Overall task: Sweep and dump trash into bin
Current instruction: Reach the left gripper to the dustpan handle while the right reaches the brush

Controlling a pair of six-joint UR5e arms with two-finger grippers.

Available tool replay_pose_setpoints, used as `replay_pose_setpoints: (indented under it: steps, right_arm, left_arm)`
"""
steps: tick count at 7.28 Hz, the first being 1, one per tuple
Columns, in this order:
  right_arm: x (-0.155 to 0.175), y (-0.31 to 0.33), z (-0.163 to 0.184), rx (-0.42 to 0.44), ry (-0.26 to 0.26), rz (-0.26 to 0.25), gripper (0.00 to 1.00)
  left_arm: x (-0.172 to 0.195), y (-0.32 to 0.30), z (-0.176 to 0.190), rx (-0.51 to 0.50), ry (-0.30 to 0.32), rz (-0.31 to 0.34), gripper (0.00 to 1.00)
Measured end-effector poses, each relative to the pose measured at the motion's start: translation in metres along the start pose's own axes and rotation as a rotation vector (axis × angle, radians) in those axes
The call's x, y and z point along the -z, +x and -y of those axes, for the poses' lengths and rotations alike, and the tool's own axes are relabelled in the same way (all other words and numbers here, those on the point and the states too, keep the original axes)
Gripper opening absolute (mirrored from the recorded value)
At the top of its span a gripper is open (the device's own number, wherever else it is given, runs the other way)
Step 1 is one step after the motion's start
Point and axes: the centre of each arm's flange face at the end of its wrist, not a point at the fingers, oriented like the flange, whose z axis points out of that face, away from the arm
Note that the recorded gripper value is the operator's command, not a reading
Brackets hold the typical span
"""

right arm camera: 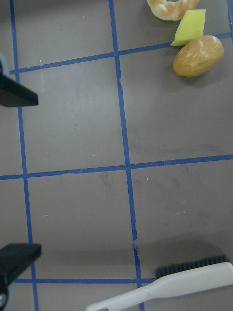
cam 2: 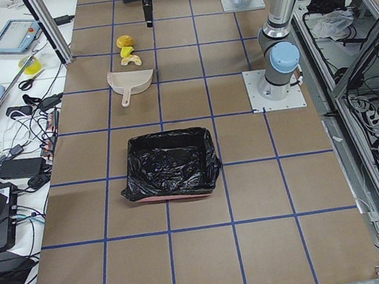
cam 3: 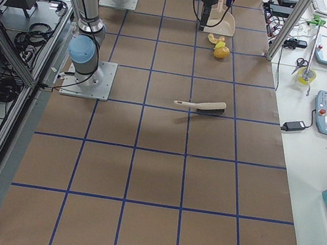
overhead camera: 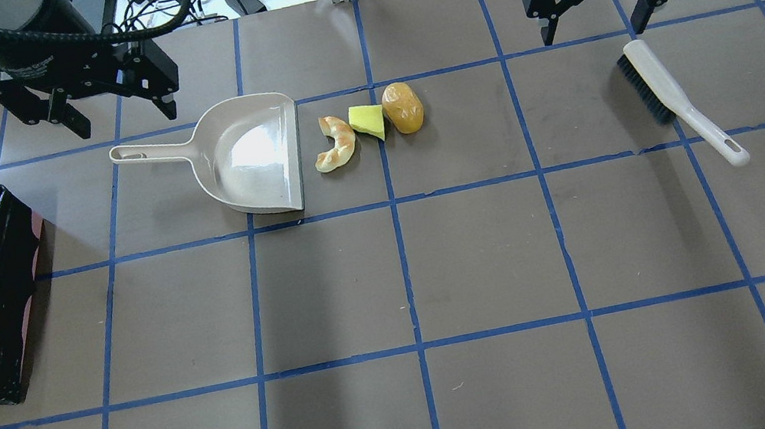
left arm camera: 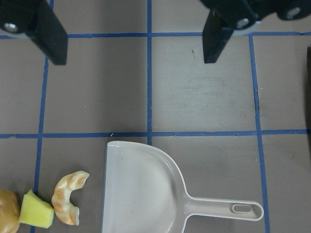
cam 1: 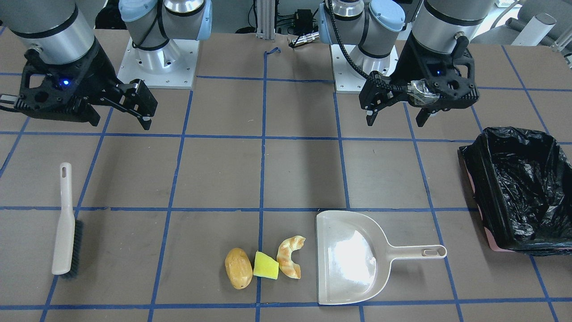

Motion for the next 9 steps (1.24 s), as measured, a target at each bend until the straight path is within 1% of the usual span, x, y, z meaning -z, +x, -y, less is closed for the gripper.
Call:
replay_pose_setpoints:
  steps: [3,4,6,7,8,9]
  right_arm:
    - [-0.007,0.001,-0.005,-0.004,-0.014,-0.001,1.0]
    - [-0.009,0.001,-0.006,-0.007,-0.016,-0.004,1.0]
    - [-0.011,0.002,-0.007,-0.01,-0.024,-0.005,1.0]
    - [-0.015,0.003,-0.007,-0.009,-0.041,-0.008,1.0]
    - [-0.019,0.004,-0.007,-0.005,-0.055,-0.011,1.0]
    - [-0.02,0.009,-0.007,-0.002,-0.059,-0.026,1.0]
  left_arm:
    - [0.0,0.0,0.0,-0.006,0.001,0.0,1.0]
    - [-0.008,0.001,0.003,-0.014,-0.011,-0.002,1.0]
    - [-0.035,0.003,0.017,-0.018,-0.041,0.0,1.0]
    - [-0.051,0.001,0.026,-0.014,-0.053,0.002,1.0]
    - [-0.069,-0.002,0.036,-0.011,-0.073,0.002,1.0]
    - [-0.092,-0.003,0.048,-0.024,-0.092,0.0,1.0]
